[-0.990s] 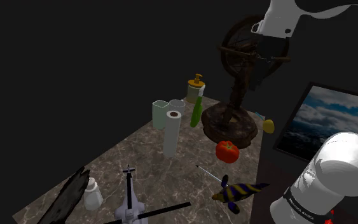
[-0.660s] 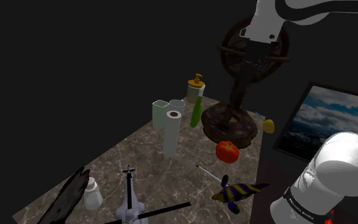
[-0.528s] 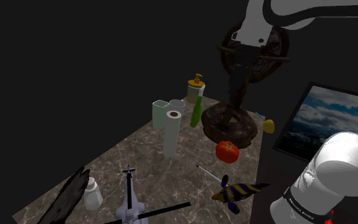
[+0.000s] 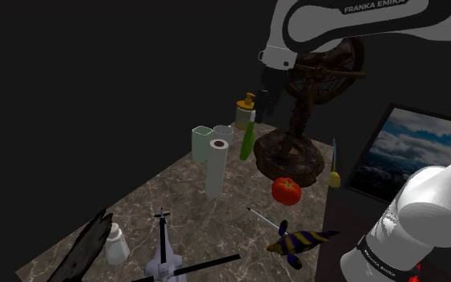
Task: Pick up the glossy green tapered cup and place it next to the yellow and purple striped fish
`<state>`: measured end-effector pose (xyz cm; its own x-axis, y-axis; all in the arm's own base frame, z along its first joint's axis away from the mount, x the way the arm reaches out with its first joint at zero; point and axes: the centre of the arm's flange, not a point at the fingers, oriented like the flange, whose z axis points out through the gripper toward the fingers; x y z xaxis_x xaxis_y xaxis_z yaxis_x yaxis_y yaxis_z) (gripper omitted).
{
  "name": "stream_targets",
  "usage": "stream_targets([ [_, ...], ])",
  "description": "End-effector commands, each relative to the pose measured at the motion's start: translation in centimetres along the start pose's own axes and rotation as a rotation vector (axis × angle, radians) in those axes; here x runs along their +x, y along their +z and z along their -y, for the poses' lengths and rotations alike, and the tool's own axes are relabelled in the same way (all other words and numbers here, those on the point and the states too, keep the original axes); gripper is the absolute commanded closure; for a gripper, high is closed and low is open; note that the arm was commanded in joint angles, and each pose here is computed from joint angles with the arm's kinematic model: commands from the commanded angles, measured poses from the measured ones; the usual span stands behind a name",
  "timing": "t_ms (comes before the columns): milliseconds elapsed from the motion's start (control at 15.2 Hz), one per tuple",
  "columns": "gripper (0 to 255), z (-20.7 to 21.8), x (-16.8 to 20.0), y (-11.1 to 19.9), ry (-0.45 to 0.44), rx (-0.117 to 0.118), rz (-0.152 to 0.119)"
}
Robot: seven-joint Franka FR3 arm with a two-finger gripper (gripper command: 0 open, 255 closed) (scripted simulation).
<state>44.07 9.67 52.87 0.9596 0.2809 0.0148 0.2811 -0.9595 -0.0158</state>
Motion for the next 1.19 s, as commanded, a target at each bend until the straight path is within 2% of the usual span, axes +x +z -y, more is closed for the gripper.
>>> stream_targets([
  [0, 0, 0.4, 2.2, 1.5, -0.009, -0.002, -0.005],
  [1122, 0, 3.3, 21.5, 11.7, -0.083, -0.027, -0.036],
])
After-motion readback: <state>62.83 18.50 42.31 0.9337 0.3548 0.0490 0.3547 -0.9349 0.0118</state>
